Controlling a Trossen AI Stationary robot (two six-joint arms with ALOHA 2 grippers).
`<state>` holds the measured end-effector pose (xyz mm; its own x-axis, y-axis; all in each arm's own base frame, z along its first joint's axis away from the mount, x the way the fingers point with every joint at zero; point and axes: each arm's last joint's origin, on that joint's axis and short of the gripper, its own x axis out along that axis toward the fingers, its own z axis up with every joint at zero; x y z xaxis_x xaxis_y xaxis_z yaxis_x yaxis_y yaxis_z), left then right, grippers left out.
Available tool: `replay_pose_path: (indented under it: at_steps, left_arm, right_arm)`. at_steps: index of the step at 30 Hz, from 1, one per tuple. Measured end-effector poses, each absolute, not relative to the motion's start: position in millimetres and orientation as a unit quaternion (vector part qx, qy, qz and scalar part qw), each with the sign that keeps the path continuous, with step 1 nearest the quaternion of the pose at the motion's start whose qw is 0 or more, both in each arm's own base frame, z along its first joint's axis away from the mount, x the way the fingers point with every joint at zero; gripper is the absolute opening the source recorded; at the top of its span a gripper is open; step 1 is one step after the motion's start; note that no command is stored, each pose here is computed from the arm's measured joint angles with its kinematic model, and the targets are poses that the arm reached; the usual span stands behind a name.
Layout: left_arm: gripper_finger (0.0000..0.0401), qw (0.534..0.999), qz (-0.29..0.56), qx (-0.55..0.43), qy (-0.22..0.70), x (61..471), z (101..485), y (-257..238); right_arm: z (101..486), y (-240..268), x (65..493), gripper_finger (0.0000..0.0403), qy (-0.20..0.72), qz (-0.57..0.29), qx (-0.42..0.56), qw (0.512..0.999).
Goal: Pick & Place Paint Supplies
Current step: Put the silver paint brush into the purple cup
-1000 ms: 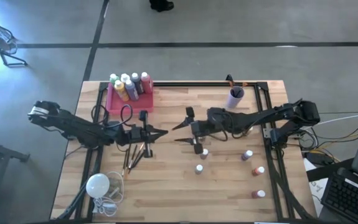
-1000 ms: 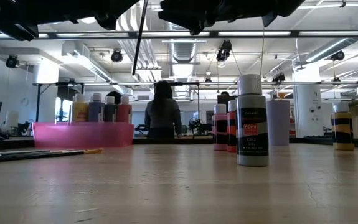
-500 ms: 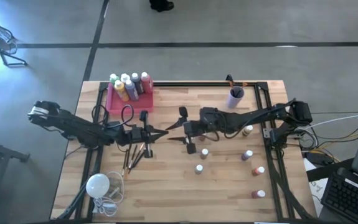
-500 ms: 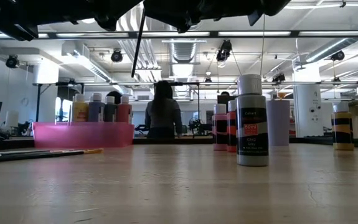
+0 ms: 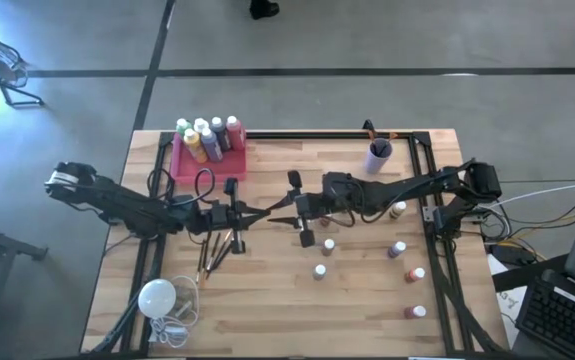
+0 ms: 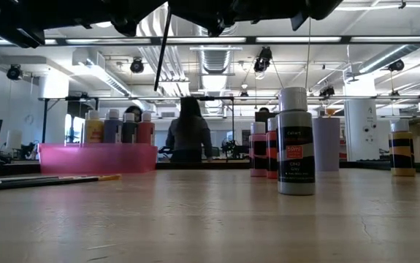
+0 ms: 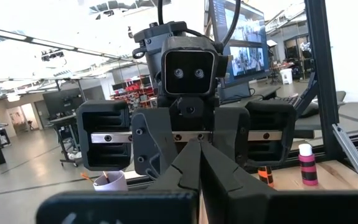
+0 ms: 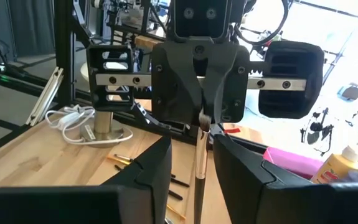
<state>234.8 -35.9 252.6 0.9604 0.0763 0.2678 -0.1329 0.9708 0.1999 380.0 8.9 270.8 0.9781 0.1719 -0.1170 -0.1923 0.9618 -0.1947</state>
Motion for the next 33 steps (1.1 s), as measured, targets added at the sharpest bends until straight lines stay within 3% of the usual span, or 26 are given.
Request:
replay_pose_path:
  at_steps: [28, 33]
  left_arm:
    - [0.0005, 0.985, 0.052, 0.109, -0.120, 235.6, 250.3, -35.0]
    - [0.0008, 0.987, 0.054, 0.098, -0.116, 235.8, 249.6, -34.9]
  right_arm:
    - [262.1, 10.3, 385.8, 0.0017, 0.045, 0.092, -0.117, 0.988]
    - [261.0, 9.5, 385.3, 0.0018, 0.056, 0.078, -0.115, 0.989]
